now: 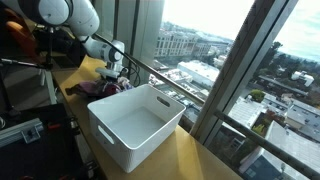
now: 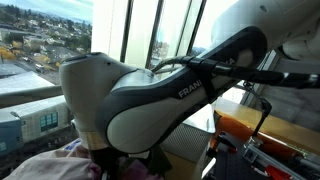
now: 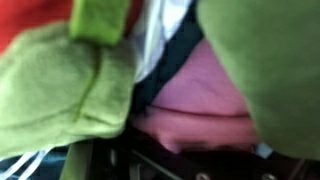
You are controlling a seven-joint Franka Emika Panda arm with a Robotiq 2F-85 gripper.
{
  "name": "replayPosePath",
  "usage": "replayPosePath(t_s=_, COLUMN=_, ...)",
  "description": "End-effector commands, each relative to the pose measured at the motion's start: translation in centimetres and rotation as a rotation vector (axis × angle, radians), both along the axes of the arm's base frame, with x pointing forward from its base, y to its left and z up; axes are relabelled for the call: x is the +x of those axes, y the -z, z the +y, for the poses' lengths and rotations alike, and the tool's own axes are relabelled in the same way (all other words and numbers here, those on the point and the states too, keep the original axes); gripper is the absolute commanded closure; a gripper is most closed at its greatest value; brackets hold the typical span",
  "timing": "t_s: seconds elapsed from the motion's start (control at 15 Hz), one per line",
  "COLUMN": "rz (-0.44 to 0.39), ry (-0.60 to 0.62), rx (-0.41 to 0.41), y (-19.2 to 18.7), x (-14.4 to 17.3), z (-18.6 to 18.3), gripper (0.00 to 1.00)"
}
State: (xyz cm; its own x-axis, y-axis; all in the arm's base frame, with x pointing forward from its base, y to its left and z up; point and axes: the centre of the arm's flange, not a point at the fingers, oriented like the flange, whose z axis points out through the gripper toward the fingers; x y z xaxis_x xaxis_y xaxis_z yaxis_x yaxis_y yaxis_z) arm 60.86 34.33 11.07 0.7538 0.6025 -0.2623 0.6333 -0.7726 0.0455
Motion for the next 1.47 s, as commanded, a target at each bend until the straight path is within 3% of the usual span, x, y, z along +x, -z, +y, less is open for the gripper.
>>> replayPosePath(t_s=0.0, rz=0.012, ry=0.004, rx=0.008, y=1.4, x=1.8, z=-1.3, gripper=0.7)
replayPosePath(t_s=0.27, rz=0.0, ry=0.013, rx=0.018, y=0.7, x=1.5, z=-2.3, gripper=0.98)
replayPosePath(t_s=0.33, rz=-0.001, ry=0.016, rx=0.021, y=0.5, x=1.4, z=-2.5, gripper=1.0)
replayPosePath(t_s=0.6, rz=-0.013, ry=0.027, rx=0.028, y=-1.5, x=0.7, z=-3.3, gripper=1.0)
replayPosePath(t_s=1.4, rz=-0.154, ry=0.05, rx=0.106, y=-15.4, x=-0.9, z=-7.7, gripper=1.0)
